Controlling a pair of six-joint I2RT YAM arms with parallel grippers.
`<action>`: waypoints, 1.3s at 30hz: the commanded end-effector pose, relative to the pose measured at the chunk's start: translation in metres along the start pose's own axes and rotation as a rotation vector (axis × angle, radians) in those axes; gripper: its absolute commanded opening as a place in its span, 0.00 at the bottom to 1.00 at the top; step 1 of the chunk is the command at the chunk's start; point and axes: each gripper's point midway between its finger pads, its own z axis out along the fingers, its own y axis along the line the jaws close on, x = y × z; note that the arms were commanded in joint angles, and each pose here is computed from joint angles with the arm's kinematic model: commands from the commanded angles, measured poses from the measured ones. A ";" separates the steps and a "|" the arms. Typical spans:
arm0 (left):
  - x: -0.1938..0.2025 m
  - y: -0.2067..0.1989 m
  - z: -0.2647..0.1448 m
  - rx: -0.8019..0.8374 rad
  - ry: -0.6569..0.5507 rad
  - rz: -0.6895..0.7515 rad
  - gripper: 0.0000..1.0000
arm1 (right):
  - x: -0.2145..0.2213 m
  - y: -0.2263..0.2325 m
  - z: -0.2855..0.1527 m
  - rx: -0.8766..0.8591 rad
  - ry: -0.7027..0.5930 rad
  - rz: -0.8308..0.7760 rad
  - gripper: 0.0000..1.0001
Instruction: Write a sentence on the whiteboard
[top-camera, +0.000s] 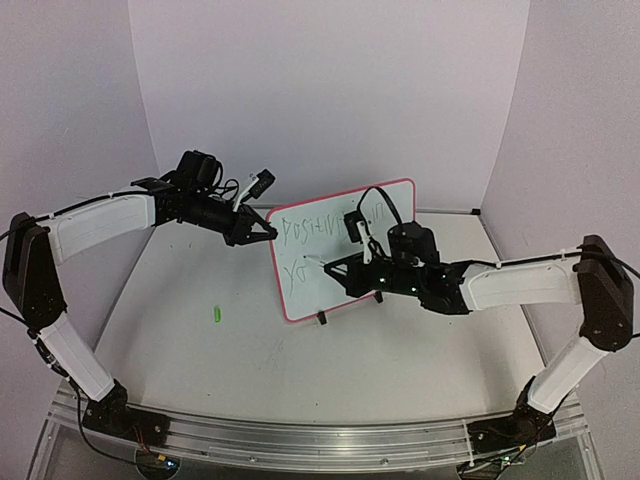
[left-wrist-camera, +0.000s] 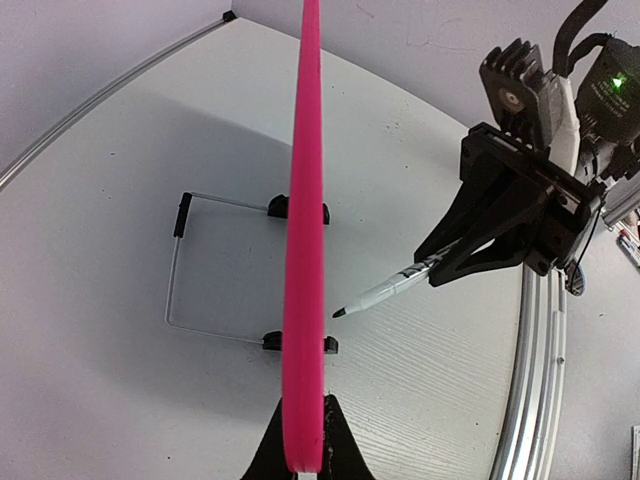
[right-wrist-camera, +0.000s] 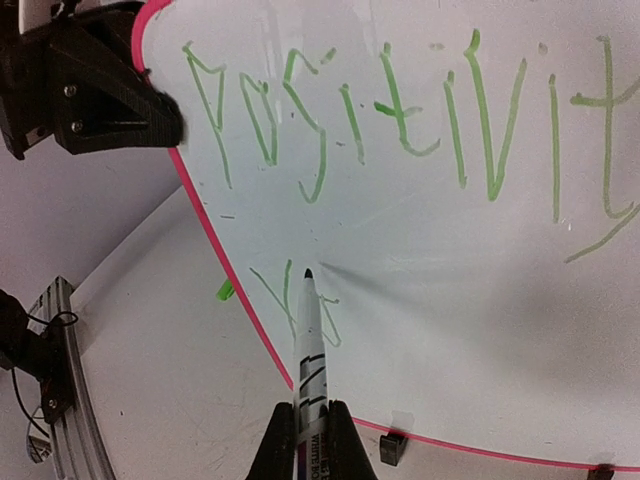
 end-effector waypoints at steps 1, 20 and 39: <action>0.018 -0.001 0.005 -0.006 0.073 0.004 0.00 | -0.012 0.001 -0.010 0.000 -0.047 -0.009 0.00; 0.019 -0.002 0.006 -0.008 0.077 0.008 0.00 | 0.001 -0.016 0.008 0.034 -0.007 0.002 0.00; 0.019 -0.002 0.006 -0.008 0.079 0.007 0.00 | 0.045 -0.035 0.011 0.081 0.091 0.048 0.00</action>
